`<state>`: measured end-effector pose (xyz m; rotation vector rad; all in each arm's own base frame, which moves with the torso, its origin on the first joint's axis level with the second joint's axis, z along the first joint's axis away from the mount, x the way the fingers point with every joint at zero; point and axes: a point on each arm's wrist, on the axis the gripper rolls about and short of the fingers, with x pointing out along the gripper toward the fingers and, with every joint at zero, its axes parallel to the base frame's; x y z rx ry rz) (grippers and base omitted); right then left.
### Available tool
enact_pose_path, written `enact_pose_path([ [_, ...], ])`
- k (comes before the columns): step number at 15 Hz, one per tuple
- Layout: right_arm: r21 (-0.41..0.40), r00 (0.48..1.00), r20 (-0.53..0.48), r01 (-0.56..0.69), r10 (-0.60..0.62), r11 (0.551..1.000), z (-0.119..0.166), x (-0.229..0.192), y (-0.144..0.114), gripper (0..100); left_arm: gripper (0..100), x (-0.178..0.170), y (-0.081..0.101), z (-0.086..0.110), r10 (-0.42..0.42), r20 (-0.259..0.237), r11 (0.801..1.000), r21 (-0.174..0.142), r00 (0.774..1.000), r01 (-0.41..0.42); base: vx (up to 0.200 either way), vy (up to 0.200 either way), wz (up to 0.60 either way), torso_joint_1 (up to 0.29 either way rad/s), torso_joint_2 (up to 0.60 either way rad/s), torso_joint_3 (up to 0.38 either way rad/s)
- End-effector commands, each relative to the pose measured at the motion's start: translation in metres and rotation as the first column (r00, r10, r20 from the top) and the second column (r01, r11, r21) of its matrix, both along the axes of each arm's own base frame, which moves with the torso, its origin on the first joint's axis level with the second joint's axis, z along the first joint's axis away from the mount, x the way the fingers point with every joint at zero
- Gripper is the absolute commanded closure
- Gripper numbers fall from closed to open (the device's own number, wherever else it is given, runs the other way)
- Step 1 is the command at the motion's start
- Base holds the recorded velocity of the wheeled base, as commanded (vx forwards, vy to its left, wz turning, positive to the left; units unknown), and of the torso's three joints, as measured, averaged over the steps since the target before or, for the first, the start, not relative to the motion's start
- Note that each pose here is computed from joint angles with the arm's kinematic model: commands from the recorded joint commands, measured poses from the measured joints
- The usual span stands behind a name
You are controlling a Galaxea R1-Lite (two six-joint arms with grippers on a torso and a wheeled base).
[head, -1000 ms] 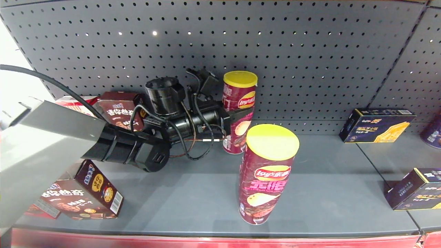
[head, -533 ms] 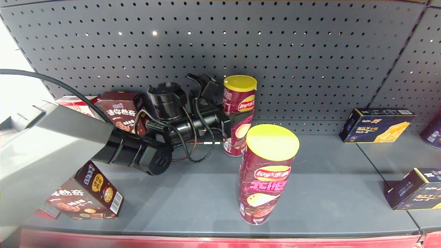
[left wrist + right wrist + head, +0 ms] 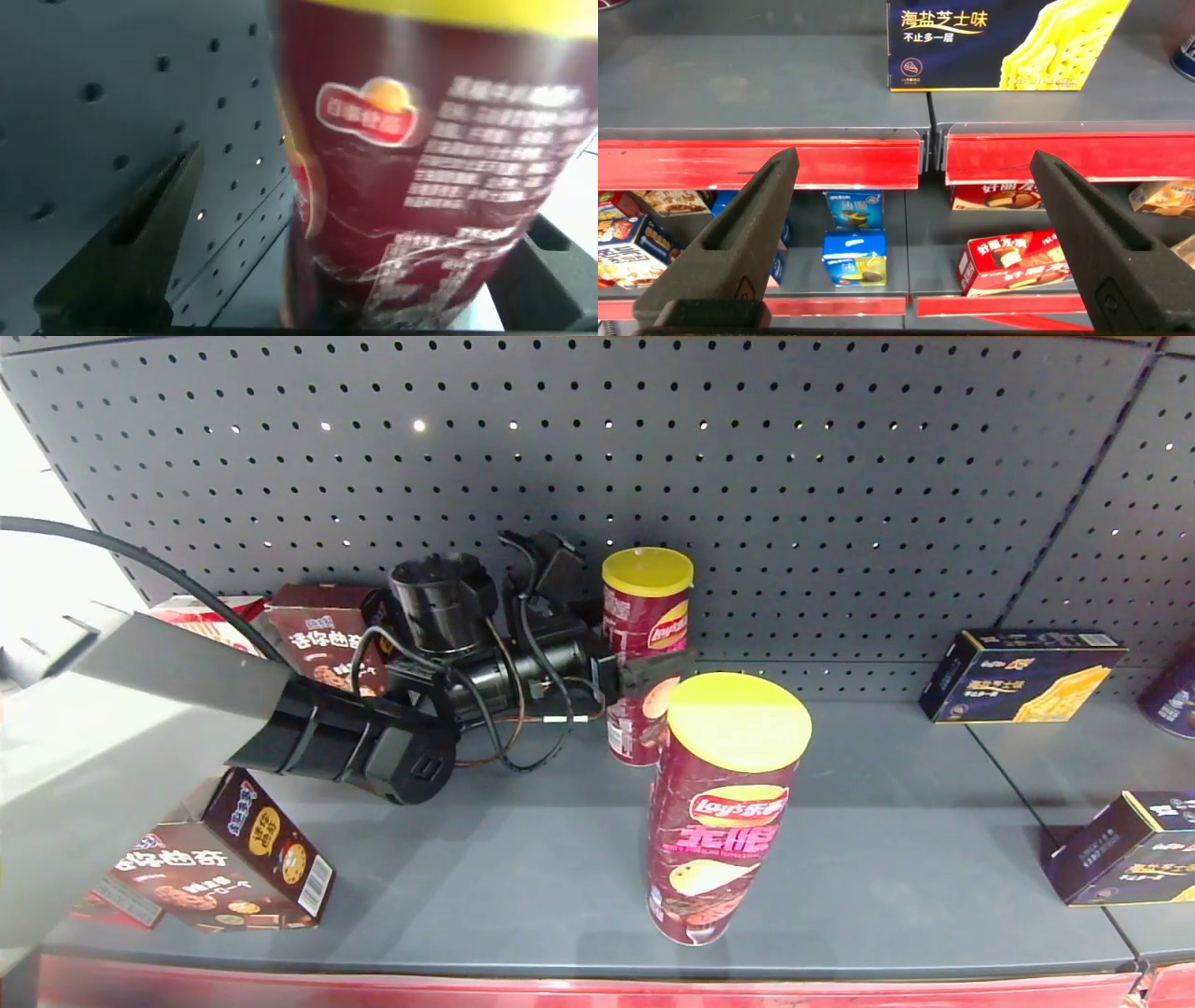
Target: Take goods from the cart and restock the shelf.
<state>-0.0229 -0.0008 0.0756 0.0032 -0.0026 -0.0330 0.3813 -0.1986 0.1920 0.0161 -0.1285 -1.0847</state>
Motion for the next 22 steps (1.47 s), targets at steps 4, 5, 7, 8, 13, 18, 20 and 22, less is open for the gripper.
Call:
enact_pose_path([
  [4, 0.000, 1.000, -0.001, -0.001, 0.001, 1.000, 0.000, 0.000, 0.000, 0, 0, -0.022, 0.019, 0.043, 0.024, -0.009, 1.000, 0.013, 1.000, -0.024, 0.000, 0.000, 0.00, 0.000, 0.00, 0.000],
  [5, 0.000, 1.000, -0.001, -0.001, 0.001, 1.000, 0.000, 0.000, 0.000, 0, 0, -0.026, 0.021, 0.047, 0.027, -0.011, 0.999, 0.022, 1.000, -0.026, 0.000, 0.000, 0.00, 0.000, 0.00, 0.000],
  [7, 0.000, 1.000, -0.001, -0.001, 0.001, 1.000, 0.000, 0.000, 0.000, 0, 0, -0.037, 0.027, 0.055, 0.039, -0.024, 0.998, 0.050, 0.999, -0.038, 0.000, 0.000, 0.00, 0.000, 0.00, 0.000],
  [8, 0.000, 1.000, -0.001, -0.001, 0.001, 1.000, 0.000, 0.000, 0.000, 0, 0, -0.042, 0.030, 0.057, 0.044, -0.040, 0.997, 0.064, 0.998, -0.042, 0.000, 0.000, 0.00, 0.000, 0.00, 0.000],
  [13, 0.000, 1.000, -0.001, -0.001, 0.001, 1.000, 0.000, 0.000, 0.000, 0, 0, -0.063, 0.045, 0.058, 0.115, -0.057, 0.978, 0.179, 0.992, -0.103, 0.000, 0.000, 0.00, 0.000, 0.00, 0.000],
  [18, 0.000, 1.000, -0.001, -0.001, 0.001, 1.000, 0.000, 0.000, 0.000, 0, 0, -0.069, 0.043, 0.042, 0.176, -0.041, 0.952, 0.261, 0.984, -0.159, 0.000, 0.000, 0.00, 0.000, 0.00, 0.000],
  [20, 0.000, 1.000, -0.001, -0.001, 0.001, 1.000, 0.000, 0.000, 0.000, 0, 0, -0.070, 0.042, 0.036, 0.211, -0.039, 0.928, 0.322, 0.977, -0.187, 0.000, 0.000, 0.00, 0.000, 0.00, 0.000],
  [22, 0.000, 1.000, -0.001, -0.001, 0.001, 1.000, 0.000, 0.000, 0.000, 0, 0, -0.063, 0.039, 0.028, 0.259, -0.025, 0.903, 0.362, 0.966, -0.233, 0.000, 0.000, 0.00, 0.000, 0.00, 0.000],
])
